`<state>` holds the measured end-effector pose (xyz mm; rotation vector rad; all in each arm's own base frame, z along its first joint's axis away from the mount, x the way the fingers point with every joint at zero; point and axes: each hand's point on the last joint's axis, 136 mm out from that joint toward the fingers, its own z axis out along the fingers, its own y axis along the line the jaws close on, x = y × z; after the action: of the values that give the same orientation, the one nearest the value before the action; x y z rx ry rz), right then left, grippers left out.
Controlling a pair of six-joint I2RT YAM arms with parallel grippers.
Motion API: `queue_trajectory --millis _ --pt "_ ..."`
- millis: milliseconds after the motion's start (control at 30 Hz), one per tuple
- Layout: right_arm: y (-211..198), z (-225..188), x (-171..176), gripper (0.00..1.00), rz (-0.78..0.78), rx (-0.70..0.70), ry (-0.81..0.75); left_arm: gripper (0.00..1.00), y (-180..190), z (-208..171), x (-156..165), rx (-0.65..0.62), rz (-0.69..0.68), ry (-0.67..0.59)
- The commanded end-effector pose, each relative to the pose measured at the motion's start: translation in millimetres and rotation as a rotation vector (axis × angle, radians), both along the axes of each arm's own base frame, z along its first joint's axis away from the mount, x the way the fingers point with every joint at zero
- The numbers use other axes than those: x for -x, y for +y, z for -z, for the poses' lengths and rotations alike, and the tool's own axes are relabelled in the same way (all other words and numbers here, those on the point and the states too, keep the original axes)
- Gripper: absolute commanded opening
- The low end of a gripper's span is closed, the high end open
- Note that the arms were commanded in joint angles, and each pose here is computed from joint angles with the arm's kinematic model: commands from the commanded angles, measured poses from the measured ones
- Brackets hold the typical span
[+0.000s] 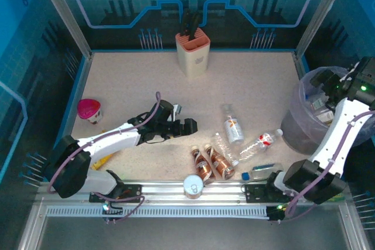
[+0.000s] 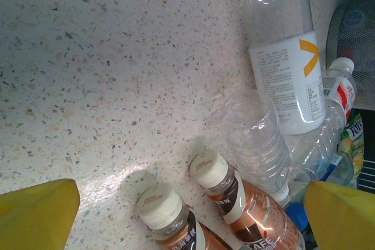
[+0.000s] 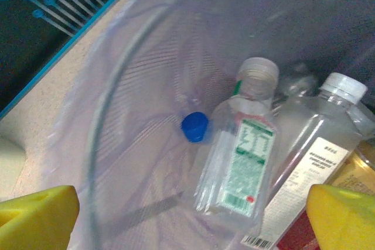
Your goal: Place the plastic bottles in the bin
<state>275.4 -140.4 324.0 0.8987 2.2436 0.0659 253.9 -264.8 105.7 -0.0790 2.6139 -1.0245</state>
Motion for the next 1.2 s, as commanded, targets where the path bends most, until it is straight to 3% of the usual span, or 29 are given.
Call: queue_trajectory --millis 0,267,567,733,1167 --pt "29 -8 14 1.0 -0.071 0.029 0.053 0.99 -4 -8 -5 0.01 0.022 -0.014" --pt "119 -18 27 1.0 -0.307 0.099 0.083 0.99 -5 -9 -6 0.007 0.024 -0.024" --pt "180 29 47 1.0 -0.409 0.173 0.21 0.99 -2 -4 -5 -0.007 0.025 -0.025" --pt "168 67 54 1.0 -0.282 0.217 0.298 0.99 2 0 -2 -0.012 0.014 -0.026" --pt "173 189 87 1.0 0.046 -0.09 0.367 0.99 8 16 3 -0.016 -0.007 -0.007"
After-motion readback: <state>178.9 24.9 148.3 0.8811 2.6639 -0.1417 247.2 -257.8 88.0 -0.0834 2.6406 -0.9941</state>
